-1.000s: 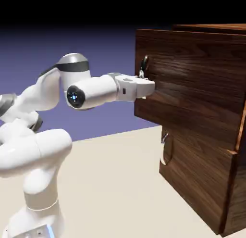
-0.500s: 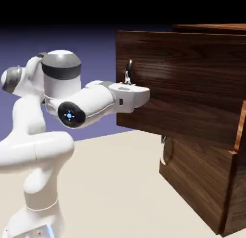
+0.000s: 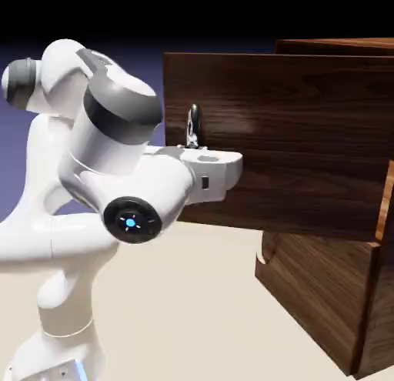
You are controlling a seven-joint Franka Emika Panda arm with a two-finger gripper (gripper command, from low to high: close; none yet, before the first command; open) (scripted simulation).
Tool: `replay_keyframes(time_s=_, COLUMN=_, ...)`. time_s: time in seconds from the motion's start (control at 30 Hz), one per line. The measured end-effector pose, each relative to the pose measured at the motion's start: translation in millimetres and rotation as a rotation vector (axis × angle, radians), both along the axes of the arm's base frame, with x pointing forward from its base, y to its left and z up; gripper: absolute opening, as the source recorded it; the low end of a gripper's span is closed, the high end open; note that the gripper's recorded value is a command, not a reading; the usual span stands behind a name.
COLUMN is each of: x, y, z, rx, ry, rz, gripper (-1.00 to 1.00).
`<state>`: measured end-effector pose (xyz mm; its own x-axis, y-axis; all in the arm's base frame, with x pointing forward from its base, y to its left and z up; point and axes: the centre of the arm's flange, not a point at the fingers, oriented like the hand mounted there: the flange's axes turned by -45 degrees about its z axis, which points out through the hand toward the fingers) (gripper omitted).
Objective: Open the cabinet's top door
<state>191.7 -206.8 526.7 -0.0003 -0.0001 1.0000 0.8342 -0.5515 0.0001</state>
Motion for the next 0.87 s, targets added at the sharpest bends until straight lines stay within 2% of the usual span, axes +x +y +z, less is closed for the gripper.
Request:
replay_keyframes(time_s=0.4, x=-5.7, y=-94.8, z=0.0, rx=0.0, ry=0.0, rz=0.253, gripper=-1.0)
replay_keyframes(time_s=0.83, x=15.0, y=-195.1, z=0.0, rx=0.0, ry=0.0, rz=0.527, gripper=-1.0)
replay_keyframes(time_s=0.87, x=16.3, y=-198.8, z=0.0, rx=0.0, ry=0.0, rz=0.537, gripper=1.0)
